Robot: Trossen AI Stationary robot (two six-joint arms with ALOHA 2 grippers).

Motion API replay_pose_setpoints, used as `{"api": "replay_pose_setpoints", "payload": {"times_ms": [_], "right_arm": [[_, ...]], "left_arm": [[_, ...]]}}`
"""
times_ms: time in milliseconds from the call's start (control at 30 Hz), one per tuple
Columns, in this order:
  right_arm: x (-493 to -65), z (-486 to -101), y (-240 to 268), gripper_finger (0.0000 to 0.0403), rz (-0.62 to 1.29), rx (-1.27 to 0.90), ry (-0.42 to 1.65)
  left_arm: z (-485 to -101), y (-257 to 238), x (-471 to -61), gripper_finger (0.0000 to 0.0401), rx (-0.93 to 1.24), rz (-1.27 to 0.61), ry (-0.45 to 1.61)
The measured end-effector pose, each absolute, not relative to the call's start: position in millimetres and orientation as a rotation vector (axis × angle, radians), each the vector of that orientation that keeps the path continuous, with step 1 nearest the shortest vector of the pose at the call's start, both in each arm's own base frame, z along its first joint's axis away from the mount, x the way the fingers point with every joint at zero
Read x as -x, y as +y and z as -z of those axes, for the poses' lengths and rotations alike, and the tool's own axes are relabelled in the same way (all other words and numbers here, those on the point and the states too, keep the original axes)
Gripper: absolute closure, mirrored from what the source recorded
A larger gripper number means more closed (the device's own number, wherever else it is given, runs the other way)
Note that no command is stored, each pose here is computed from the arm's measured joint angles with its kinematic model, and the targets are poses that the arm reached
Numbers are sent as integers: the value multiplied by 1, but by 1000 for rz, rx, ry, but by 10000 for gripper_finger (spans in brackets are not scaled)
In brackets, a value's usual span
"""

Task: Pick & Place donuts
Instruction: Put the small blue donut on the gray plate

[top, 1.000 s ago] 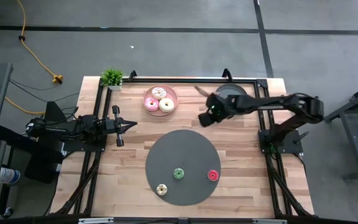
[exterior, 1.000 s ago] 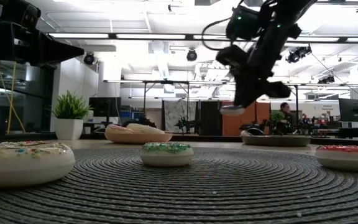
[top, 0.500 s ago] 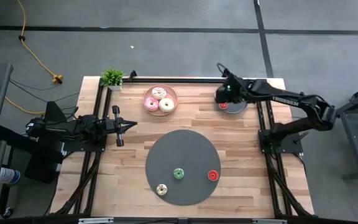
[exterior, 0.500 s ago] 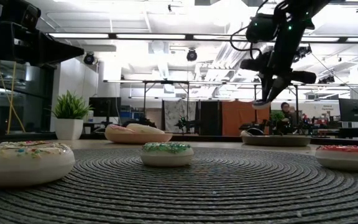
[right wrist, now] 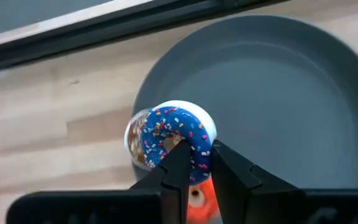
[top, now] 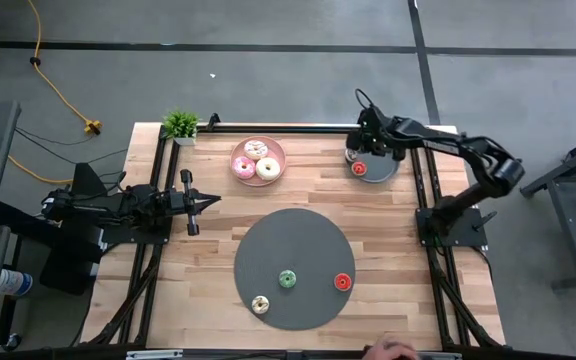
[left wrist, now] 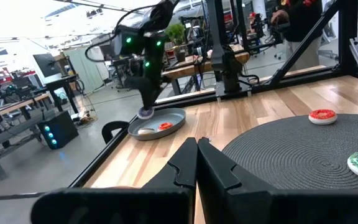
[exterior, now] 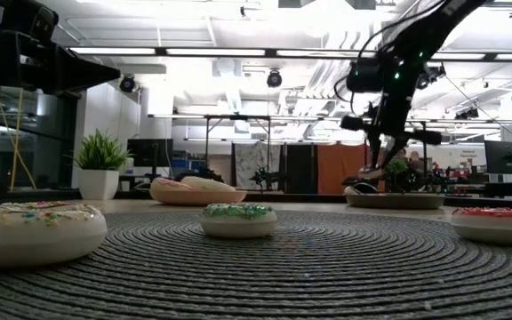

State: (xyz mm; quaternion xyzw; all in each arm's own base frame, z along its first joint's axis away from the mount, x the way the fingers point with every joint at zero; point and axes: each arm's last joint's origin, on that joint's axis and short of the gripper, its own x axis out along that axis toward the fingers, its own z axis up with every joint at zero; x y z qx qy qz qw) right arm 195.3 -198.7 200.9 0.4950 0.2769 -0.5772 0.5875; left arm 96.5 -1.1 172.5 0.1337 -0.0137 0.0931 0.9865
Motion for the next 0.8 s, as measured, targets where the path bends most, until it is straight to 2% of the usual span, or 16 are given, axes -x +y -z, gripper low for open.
{"api": "replay_pose_setpoints", "payload": {"times_ms": [200,467,800], "right_arm": [[-193,-183,-217,350,1355,-1236,634],[-185,-181,-227,349,1380,-1259,606],[-177,-178,-238,316,1393,-1267,578]], "left_arm": [[-173,-1,-97,401,-269,-187,-28],[-173,-1,-97,401,-269,-187,-28],[-173,-1,-97,401,-268,-186,-28]]}}
